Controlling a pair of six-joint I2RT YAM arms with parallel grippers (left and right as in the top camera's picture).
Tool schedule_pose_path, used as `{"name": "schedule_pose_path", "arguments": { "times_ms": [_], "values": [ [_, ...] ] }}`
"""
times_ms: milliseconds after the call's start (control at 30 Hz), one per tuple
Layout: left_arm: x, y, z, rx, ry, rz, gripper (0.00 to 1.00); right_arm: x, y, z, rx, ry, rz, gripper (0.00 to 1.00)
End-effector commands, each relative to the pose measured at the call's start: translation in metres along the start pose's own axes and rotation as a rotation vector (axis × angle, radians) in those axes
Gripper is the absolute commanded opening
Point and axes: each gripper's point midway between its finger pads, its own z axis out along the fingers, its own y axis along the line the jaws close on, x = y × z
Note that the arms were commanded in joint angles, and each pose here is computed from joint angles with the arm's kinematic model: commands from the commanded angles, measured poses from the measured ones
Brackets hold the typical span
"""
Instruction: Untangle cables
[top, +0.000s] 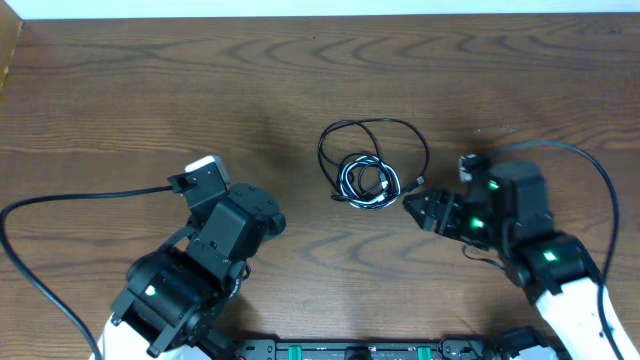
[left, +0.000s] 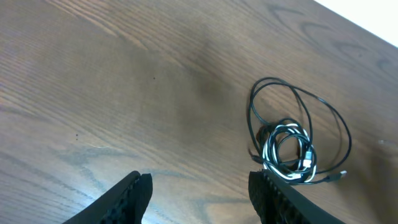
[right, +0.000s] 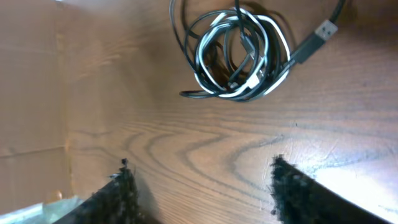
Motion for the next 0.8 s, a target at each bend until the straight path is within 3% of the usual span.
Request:
{"name": "schedule_pose_path", "arguments": {
  "times_ms": [0,33,67,100,200,767],
  "values": [
    [-0.003,0.004,0.005,-0.041,-0.014,0.009,0.57,-0.01,0.0,0.012,0.08,-0.022,0.057,0.55],
    [-0.001,0.005,0.006,-0.049,-0.008,0.014,0.57,-0.01,0.0,0.019,0.086,-0.013,0.089,0.49],
    [0.0,0.005,0.007,-0.055,-0.003,0.018,0.64,-0.01,-0.001,0.023,0.089,-0.007,0.109,0.46],
    [0.001,0.005,0.009,-0.064,0.003,0.024,0.76,-0.011,-0.002,0.029,0.093,-0.002,0.126,0.42],
    [0.005,0.007,0.014,-0.091,0.023,0.041,0.85,-0.014,-0.006,0.042,0.102,0.006,0.149,0.38],
    [0.022,0.011,0.037,-0.204,0.102,0.112,0.98,-0.004,-0.022,0.123,0.153,0.071,0.184,0.39]
  ]
}}
